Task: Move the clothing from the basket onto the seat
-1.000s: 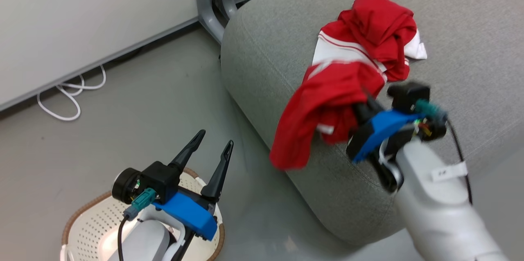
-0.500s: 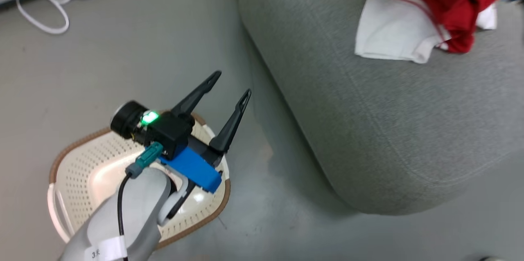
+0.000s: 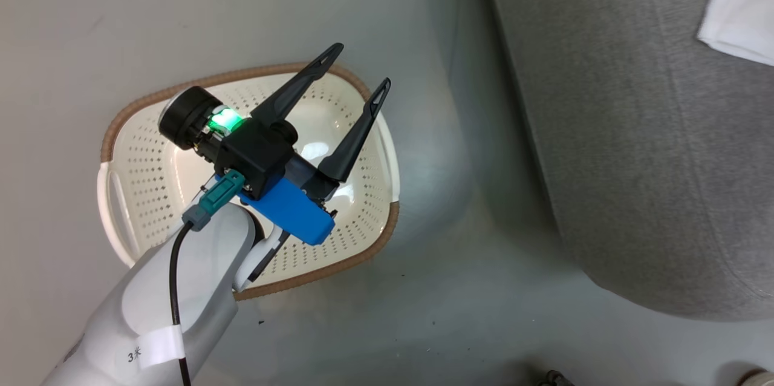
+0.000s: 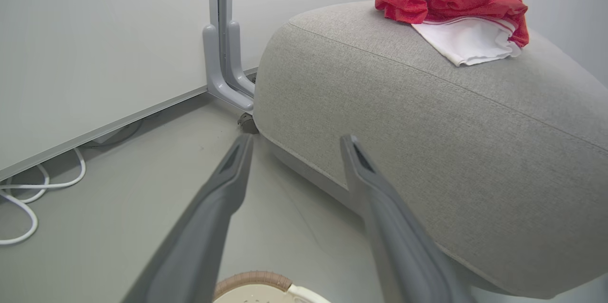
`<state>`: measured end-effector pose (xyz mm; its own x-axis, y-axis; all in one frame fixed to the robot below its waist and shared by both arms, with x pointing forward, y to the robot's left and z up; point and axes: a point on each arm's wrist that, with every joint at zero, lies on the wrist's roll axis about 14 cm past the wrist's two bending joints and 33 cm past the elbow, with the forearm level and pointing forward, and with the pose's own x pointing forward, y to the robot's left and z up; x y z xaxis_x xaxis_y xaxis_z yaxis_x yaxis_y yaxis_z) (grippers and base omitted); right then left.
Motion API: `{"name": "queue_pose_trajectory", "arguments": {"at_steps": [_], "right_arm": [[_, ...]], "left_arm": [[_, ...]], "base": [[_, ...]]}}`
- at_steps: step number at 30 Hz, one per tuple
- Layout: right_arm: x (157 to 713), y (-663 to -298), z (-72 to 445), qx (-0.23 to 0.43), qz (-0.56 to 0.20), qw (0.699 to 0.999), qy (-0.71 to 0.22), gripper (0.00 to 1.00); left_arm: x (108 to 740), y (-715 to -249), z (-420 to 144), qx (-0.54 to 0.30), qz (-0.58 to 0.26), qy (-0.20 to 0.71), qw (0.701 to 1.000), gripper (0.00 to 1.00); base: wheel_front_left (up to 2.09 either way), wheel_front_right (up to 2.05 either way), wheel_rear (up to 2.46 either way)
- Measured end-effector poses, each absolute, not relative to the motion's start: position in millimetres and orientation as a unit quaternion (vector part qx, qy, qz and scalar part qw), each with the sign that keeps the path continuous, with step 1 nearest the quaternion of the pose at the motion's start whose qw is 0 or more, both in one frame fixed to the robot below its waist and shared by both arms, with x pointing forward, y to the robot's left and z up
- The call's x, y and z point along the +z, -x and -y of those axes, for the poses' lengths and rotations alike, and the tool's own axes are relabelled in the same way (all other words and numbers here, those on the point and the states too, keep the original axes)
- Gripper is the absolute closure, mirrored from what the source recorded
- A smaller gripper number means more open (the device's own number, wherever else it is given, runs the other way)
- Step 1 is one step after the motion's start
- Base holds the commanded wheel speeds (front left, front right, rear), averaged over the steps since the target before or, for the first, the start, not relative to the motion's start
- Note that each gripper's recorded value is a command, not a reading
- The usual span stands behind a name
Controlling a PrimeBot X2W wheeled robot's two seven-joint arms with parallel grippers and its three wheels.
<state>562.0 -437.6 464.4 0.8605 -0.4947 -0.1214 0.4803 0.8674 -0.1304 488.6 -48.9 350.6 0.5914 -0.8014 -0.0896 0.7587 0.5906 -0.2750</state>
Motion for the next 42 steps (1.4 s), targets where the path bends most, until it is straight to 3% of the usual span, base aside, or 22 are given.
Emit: {"name": "queue_pose_trajectory", "arguments": {"at_steps": [4, 6, 7, 8, 27, 42], "right_arm": [[416.8, -560.1, 427.0, -0.251, -0.115, 0.961, 0.028, 1.0], [409.3, -560.9, 422.7, -0.249, -0.119, 0.961, 0.027, 0.62], [408.7, -560.5, 421.3, -0.248, -0.119, 0.961, 0.026, 0.35], [410.0, -559.7, 420.8, -0.247, -0.118, 0.961, 0.028, 0.0], [467.7, -508.6, 385.4, -0.185, -0.109, 0.976, 0.048, 0.0], [528.4, -461.7, 292.2, -0.066, -0.048, 0.996, 0.042, 0.0]], "left_arm": [[336.8, -490.4, 35.9, -0.425, -0.117, 0.101, 0.892, 0.0], [334.5, -491.8, 31.4, -0.419, -0.12, 0.099, 0.895, 0.0], [335.2, -492.6, 30.3, -0.417, -0.119, 0.097, 0.896, 0.0], [337.6, -493.7, 29.8, -0.415, -0.117, 0.098, 0.897, 0.0], [403.9, -464.1, 13.8, -0.354, -0.099, 0.122, 0.922, 0.0], [463.2, -428.0, -49.7, -0.242, -0.049, 0.128, 0.96, 0.0]], "base": [[0.0, 0.0, 0.0], [0.0, 0.0, 0.0], [0.0, 0.0, 0.0], [0.0, 0.0, 0.0], [0.0, 0.0, 0.0], [0.0, 0.0, 0.0]]}}
